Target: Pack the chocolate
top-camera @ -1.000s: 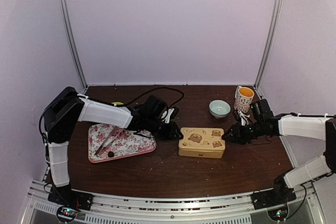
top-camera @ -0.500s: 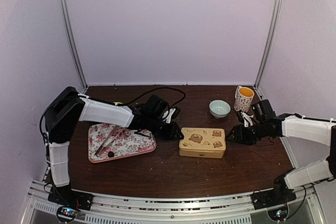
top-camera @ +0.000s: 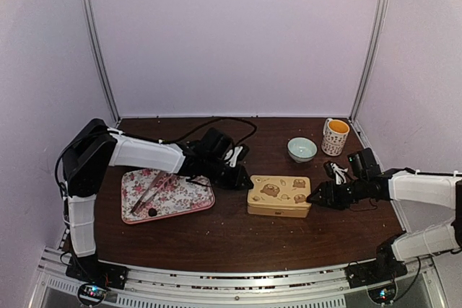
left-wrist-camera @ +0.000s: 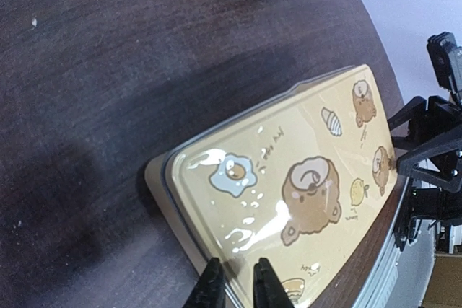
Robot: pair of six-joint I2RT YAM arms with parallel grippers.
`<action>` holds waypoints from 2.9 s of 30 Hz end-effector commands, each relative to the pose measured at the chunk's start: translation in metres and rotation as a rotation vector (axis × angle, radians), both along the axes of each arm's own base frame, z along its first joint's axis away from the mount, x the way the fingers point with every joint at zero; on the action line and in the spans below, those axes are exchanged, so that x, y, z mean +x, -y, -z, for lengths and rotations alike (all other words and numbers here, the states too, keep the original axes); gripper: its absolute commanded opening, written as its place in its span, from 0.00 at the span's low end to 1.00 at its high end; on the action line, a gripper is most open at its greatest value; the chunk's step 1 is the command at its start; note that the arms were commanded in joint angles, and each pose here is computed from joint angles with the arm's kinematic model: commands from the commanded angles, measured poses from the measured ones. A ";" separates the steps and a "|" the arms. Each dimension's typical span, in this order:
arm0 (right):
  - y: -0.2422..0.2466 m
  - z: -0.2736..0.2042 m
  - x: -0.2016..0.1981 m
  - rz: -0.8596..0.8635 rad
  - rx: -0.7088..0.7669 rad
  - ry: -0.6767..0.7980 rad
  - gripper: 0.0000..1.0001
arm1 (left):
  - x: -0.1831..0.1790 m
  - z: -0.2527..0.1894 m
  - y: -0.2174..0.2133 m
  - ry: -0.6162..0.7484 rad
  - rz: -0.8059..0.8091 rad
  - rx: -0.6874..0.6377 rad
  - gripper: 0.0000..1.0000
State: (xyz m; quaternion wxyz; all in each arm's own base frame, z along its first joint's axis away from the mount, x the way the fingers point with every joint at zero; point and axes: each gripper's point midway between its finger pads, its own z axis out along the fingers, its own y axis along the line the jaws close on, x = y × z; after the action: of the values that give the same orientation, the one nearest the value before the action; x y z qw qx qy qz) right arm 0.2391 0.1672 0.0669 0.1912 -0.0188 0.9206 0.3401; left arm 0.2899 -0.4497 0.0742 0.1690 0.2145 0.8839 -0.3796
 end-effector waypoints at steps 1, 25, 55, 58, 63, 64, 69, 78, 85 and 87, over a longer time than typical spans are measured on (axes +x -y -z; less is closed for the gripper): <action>-0.014 -0.003 0.008 -0.014 0.072 0.009 0.61 | 0.000 -0.005 0.014 0.015 0.030 -0.022 0.16; -0.028 0.013 -0.005 -0.031 0.149 -0.077 0.37 | -0.005 0.015 0.020 -0.029 0.042 0.002 0.15; -0.008 -0.012 0.022 0.015 0.038 0.022 0.59 | 0.004 -0.013 0.015 0.067 0.039 0.026 0.19; -0.009 -0.026 0.037 0.017 0.057 0.053 0.62 | 0.011 -0.028 0.011 0.090 0.024 0.016 0.22; -0.007 -0.031 0.056 0.035 0.082 0.065 0.71 | 0.028 -0.039 -0.010 0.100 -0.024 -0.002 0.28; -0.007 -0.031 0.059 0.038 0.089 0.061 0.71 | 0.030 -0.038 -0.014 0.098 -0.034 0.001 0.30; -0.010 -0.024 0.072 0.033 0.105 0.037 0.68 | 0.041 -0.025 -0.031 0.069 -0.065 0.009 0.42; -0.015 -0.013 0.083 0.032 0.187 0.005 0.63 | 0.044 -0.018 -0.023 0.021 -0.049 -0.056 0.47; -0.016 -0.006 0.088 0.047 0.232 -0.021 0.58 | 0.047 -0.004 -0.016 -0.012 -0.043 -0.054 0.47; -0.014 -0.003 0.090 0.057 0.241 -0.028 0.56 | 0.048 0.001 -0.014 -0.023 -0.044 -0.055 0.46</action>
State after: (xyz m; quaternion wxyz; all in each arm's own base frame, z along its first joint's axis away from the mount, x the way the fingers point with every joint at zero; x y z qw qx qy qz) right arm 0.3202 0.1809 0.0659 0.1804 0.0290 0.8871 0.4238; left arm 0.3306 -0.4228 0.0707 0.1683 0.1848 0.8899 -0.3816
